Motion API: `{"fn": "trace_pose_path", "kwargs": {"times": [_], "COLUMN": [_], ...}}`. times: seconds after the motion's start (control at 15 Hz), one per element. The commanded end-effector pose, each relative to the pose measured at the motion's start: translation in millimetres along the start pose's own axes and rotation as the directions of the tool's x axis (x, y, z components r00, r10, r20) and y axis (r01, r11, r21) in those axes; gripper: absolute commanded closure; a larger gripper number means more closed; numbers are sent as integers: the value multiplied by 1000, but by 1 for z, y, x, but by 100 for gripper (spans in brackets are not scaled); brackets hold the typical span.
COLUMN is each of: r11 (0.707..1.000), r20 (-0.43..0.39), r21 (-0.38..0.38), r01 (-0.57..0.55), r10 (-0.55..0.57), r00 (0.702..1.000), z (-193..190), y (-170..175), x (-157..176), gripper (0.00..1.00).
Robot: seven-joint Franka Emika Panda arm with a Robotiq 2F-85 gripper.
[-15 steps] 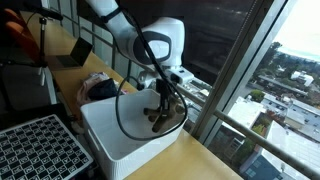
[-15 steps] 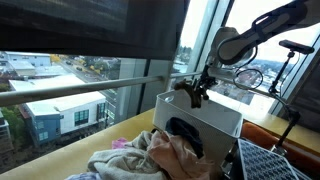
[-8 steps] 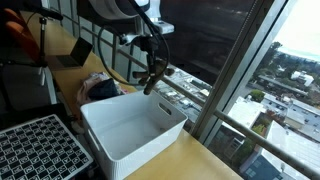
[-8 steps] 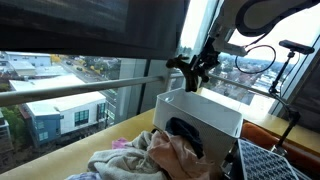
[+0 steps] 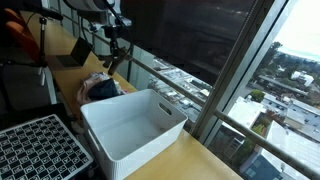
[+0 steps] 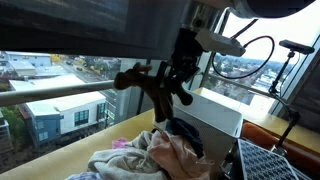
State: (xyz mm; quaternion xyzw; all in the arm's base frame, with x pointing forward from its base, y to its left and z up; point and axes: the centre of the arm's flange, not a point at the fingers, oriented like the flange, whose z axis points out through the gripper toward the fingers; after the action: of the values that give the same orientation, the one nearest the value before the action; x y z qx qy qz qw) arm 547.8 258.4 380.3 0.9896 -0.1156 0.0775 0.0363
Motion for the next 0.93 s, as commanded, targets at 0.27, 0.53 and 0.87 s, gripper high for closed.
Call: {"fn": "trace_pose_path", "kwargs": {"times": [0.27,0.53,0.87], "r11": [985,972,963], "r20": [245,380,437], "r21": [43,90,119], "r01": [166,215,243], "r10": [-172,-233,-271], "r00": [954,895,858], "z": [79,146,146], "y": [-105,-105,-96], "x": [-6,7,19], "gripper": [100,100,53]}}
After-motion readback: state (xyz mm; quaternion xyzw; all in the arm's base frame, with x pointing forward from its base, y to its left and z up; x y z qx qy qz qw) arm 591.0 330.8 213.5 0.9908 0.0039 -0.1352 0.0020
